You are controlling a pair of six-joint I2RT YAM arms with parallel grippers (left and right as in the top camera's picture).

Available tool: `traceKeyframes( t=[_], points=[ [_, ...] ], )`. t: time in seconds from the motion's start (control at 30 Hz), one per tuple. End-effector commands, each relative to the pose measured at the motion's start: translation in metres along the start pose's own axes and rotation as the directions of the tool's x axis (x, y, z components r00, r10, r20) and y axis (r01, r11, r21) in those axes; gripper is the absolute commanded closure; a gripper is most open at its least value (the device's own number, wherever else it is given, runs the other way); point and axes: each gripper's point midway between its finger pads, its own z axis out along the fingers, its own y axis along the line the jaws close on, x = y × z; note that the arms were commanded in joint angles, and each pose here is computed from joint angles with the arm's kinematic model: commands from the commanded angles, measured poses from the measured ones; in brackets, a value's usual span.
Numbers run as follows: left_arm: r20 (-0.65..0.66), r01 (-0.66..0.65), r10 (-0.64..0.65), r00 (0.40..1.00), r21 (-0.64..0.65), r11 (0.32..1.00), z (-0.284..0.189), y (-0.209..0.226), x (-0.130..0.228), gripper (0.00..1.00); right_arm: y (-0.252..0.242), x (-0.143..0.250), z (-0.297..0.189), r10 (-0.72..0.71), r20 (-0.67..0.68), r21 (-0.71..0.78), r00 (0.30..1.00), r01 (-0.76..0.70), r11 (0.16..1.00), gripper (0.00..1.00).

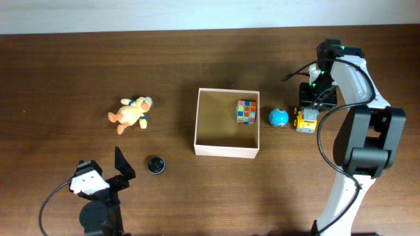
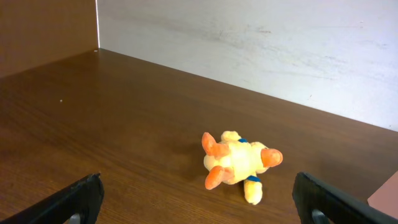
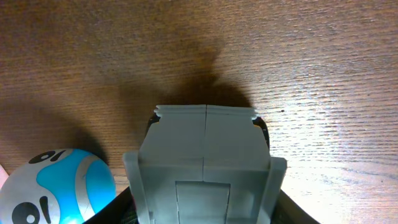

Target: Pack container

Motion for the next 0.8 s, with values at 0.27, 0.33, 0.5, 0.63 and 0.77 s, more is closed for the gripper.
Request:
traceKeyframes(
  t=[0.27, 0.33, 0.5, 0.63, 0.77],
  points=[
    [0.003, -0.016, 0.016, 1.000, 0.013, 1.000, 0.000, -0.002, 0.001, 0.01, 0.006, -0.036, -0.074, -0.019, 0.159, -0.002, 0.987, 0.020, 1.000, 0.53],
    [0.003, -0.016, 0.016, 1.000, 0.013, 1.000, 0.000, -0.002, 0.001, 0.01, 0.011, -0.042, -0.095, -0.027, 0.202, -0.001, 0.979, 0.028, 1.000, 0.53],
    [0.003, -0.016, 0.016, 1.000, 0.013, 1.000, 0.000, -0.002, 0.001, 0.01, 0.025, -0.053, -0.142, -0.057, 0.310, 0.001, 0.949, 0.060, 0.998, 0.53],
    [0.003, -0.016, 0.016, 1.000, 0.013, 1.000, 0.000, -0.002, 0.001, 0.01, 0.032, -0.059, -0.156, -0.072, 0.354, 0.010, 0.932, 0.073, 0.997, 0.52],
    [0.003, -0.016, 0.016, 1.000, 0.013, 1.000, 0.000, -0.002, 0.001, 0.01, 0.030, -0.065, -0.147, -0.101, 0.360, 0.027, 0.927, 0.098, 0.995, 0.52]
  ],
)
